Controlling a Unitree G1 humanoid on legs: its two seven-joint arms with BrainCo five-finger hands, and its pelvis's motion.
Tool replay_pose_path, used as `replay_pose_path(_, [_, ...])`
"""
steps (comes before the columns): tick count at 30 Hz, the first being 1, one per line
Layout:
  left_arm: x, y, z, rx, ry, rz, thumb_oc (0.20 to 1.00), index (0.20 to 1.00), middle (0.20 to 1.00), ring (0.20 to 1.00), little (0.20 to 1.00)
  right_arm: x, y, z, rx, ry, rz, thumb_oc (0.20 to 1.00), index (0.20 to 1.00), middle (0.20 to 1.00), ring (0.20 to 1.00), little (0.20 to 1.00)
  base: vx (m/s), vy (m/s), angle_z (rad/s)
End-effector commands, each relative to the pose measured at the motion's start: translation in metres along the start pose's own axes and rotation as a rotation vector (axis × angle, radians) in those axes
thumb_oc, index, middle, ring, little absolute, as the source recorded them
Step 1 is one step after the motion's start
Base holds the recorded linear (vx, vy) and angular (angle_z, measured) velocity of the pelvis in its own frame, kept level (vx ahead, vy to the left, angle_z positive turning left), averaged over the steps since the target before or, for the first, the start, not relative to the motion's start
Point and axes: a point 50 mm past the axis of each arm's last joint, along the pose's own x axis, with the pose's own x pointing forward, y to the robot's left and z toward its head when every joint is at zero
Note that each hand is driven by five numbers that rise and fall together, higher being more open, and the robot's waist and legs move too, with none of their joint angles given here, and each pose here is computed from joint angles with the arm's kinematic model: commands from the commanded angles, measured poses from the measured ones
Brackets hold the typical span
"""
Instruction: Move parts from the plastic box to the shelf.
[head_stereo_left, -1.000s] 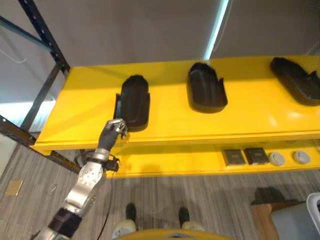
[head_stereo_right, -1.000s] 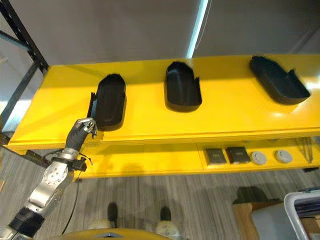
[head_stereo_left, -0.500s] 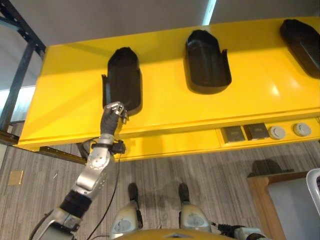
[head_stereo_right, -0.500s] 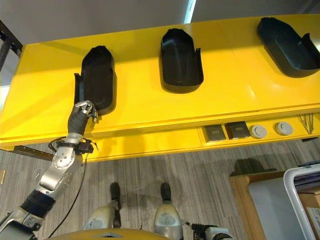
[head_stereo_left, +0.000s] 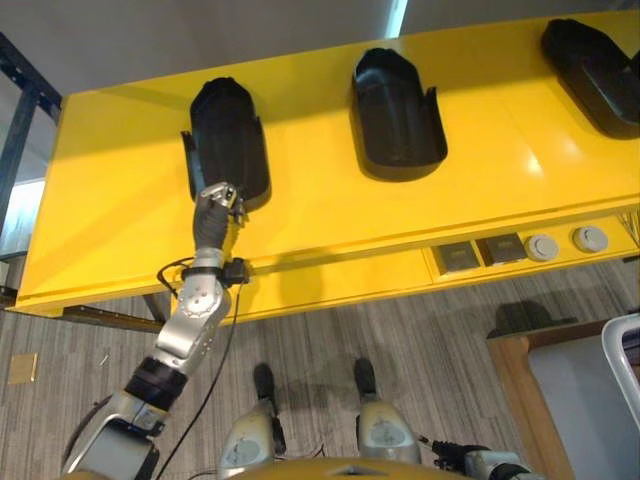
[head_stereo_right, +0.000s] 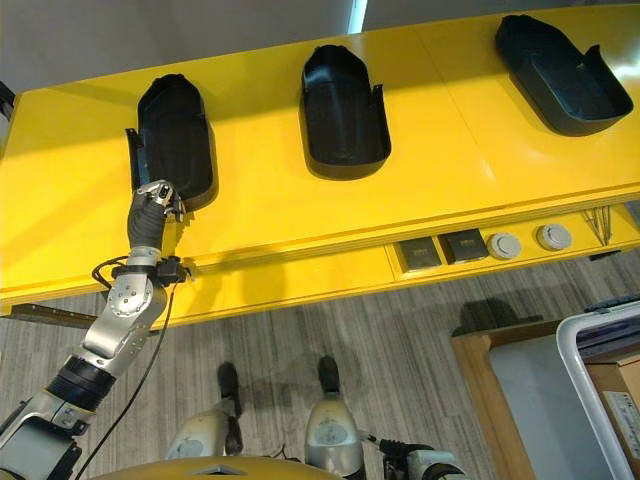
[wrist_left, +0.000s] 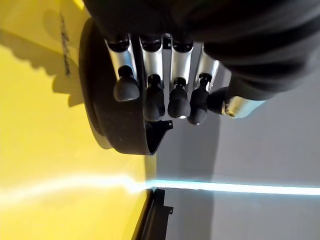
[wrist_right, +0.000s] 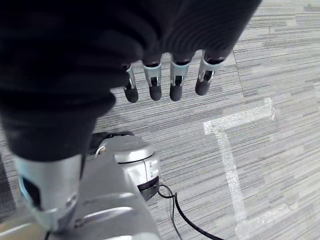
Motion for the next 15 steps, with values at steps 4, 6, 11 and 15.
replay_pose_path(4, [-0.012, 0.016, 0.015, 0.113, -0.200, 0.058, 0.545, 0.545, 0.545, 0.545, 0.545, 0.007, 0.034, -0.023, 0.015, 0.066, 0.069, 1.000, 1.000, 1.000, 1.000, 1.000, 0.02, -0.003, 0.06])
replay_pose_path(6, [-0.026, 0.024, 0.003, 0.233, -0.194, 0.057, 0.846, 0.846, 0.846, 0.846, 0.846, 0.007, 0.035, -0.027, 0.033, 0.078, 0.071, 1.000, 1.000, 1.000, 1.000, 1.000, 0.02, -0.001, 0.08])
replay_pose_path(11, [-0.062, 0.038, -0.021, 0.518, -0.182, -0.017, 1.000, 1.000, 1.000, 1.000, 1.000, 0.007, 0.030, -0.024, 0.053, 0.077, 0.061, 1.000, 1.000, 1.000, 1.000, 1.000, -0.01, 0.027, 0.17])
replay_pose_path(15, [-0.092, 0.064, -0.056, 0.679, 0.016, 0.014, 1.000, 1.000, 1.000, 1.000, 1.000, 0.006, 0.023, -0.020, 0.067, 0.088, 0.048, 1.000, 1.000, 1.000, 1.000, 1.000, -0.04, 0.022, 0.14])
